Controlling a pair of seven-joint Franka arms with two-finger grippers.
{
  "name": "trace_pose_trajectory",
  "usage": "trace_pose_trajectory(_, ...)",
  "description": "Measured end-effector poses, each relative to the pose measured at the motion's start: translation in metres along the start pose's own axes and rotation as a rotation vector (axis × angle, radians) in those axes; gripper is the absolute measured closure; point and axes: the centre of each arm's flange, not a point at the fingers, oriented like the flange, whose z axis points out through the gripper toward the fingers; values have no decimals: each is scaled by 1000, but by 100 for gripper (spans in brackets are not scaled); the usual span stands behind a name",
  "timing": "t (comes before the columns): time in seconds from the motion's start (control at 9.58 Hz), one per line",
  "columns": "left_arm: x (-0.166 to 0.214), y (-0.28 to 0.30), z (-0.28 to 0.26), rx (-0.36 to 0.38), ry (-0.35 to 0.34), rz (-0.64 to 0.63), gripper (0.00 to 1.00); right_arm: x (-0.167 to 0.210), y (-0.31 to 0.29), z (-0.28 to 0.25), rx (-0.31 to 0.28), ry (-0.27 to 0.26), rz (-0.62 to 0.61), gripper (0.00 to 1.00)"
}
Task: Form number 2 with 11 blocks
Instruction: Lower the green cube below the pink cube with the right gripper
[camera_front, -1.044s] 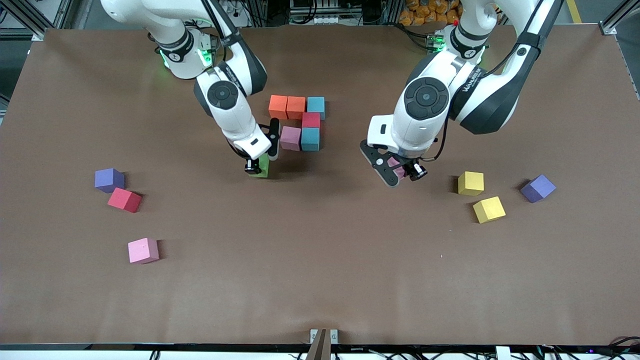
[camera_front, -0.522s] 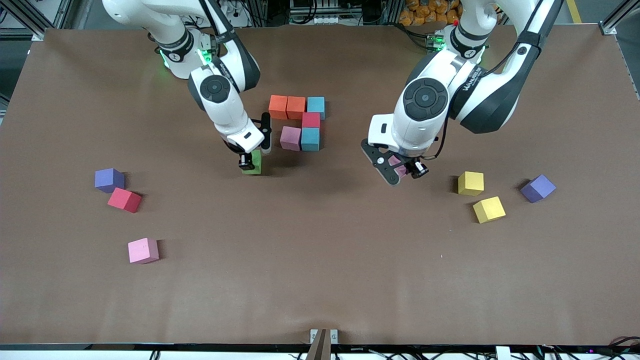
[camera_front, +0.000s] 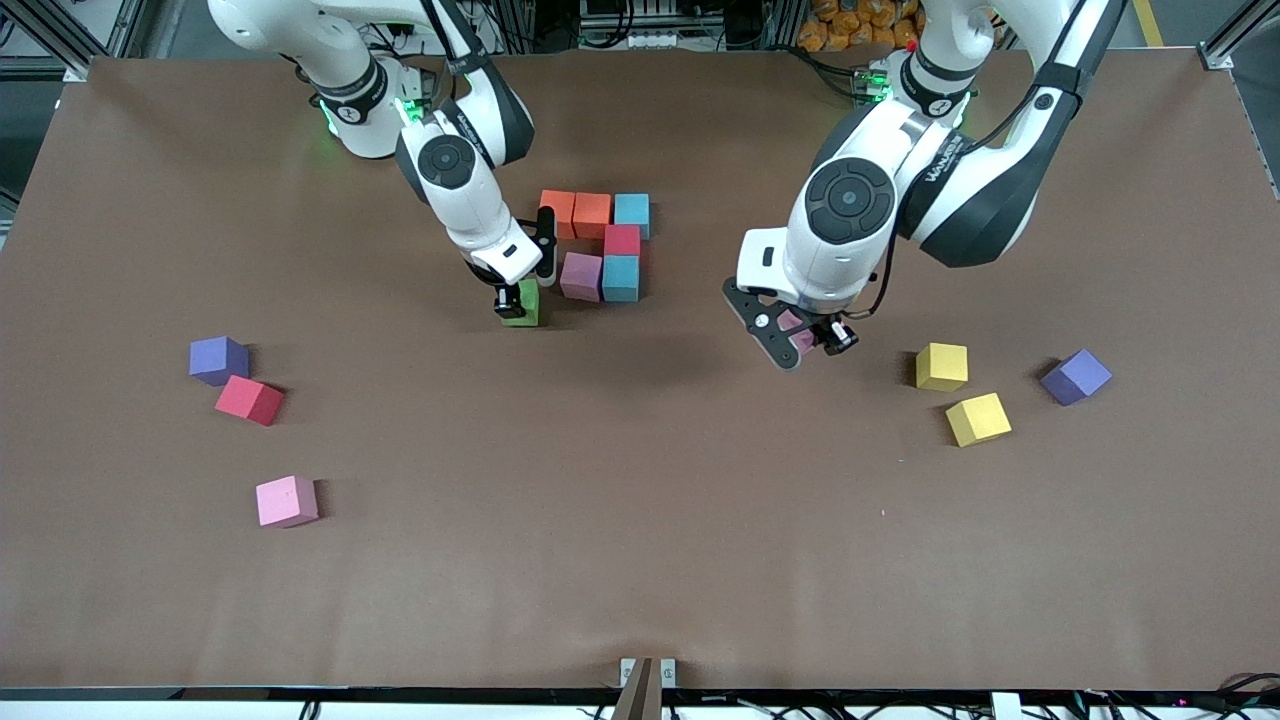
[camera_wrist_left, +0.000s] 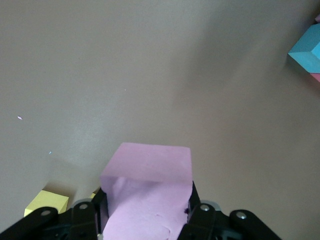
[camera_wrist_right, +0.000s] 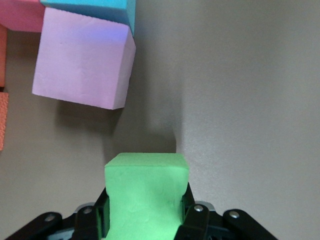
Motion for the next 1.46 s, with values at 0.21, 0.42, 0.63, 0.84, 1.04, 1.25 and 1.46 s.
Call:
trace_pose_trajectory(0.21,-2,1,2,-6,-17,0,40,5,-13,4,13,20,25,44)
trace_pose_trajectory(0.42,-3,1,3,-9,-26,-1,40,16,-26,5,22,39,36,44)
trace_pose_trajectory(0.63,-5,-4,4,-11,-29,-8,40,21,-35,7,25,48,40,44)
trace_pose_trajectory(0.84,-6,-4,5,-13,-32,-8,40,23,-38,7,32,58,58,44)
trace_pose_trajectory(1.04,-5,-2,5,-14,-33,-5,40,28,-42,7,31,67,60,44)
trace_pose_trajectory(1.25,-6,-2,6,-15,-34,-5,40,28,-42,7,23,71,64,44)
trace_pose_trajectory(1.46,-6,-2,7,-15,-35,-5,40,27,-42,7,19,73,67,44)
